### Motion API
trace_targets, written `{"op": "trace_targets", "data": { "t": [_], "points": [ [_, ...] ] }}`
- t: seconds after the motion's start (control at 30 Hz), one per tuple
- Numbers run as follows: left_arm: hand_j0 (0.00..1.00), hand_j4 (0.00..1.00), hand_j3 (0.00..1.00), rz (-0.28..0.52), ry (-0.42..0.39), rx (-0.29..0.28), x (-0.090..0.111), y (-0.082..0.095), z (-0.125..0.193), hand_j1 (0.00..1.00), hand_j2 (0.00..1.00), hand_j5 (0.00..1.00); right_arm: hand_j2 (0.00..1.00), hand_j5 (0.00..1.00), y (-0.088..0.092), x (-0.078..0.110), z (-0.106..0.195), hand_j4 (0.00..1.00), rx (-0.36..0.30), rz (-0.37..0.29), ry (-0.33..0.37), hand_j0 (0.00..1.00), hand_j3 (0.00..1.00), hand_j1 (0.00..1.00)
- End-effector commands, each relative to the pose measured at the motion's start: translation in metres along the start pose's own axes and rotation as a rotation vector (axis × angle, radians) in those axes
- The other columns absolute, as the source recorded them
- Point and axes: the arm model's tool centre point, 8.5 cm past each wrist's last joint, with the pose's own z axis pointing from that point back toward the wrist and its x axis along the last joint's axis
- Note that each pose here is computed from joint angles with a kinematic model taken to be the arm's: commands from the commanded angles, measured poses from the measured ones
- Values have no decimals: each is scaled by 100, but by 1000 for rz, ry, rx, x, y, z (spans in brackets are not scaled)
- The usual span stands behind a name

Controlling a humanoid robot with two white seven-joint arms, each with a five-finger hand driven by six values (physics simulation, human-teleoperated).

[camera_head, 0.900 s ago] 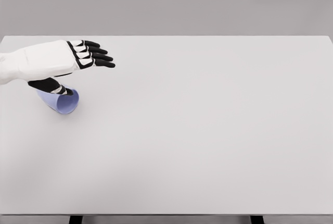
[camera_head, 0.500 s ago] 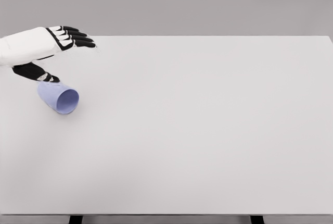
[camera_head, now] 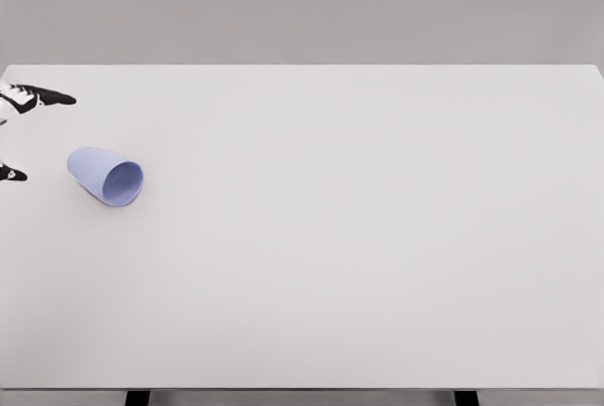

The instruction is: Flip the cup with left arm and place it on the table

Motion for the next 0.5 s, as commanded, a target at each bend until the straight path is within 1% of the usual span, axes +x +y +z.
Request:
{"op": "trace_targets", "data": {
  "t": [0.0,0.03,0.07,0.17,0.2,0.27,0.37,0.47],
  "points": [
    [100,100,100,-71,10,-67,0,-15,-7,100,100,100,100,100,0,0,0,100,0,0,0,100,100,100],
    [100,100,100,-104,14,-90,1,-19,-10,100,100,100,100,100,0,0,0,100,0,0,0,100,100,100],
    [100,100,100,-91,-9,-79,5,-25,-20,100,100,100,100,100,0,0,0,100,0,0,0,100,100,100],
    [100,100,100,-62,-47,-55,12,-32,-37,100,100,100,100,100,0,0,0,100,0,0,0,100,100,100],
    [100,100,100,-70,-36,-66,9,-35,-37,100,100,100,100,100,0,0,0,100,0,0,0,100,100,100],
    [100,100,100,-131,-14,-101,5,-38,-38,100,100,100,100,100,0,0,0,100,0,0,0,100,100,100],
    [100,100,100,-153,-8,-118,5,-40,-38,100,100,100,100,100,0,0,0,100,2,0,0,100,100,100],
    [100,100,100,-194,4,-147,3,-43,-38,100,100,100,100,100,0,0,0,100,0,0,0,100,100,100]
  ]
}}
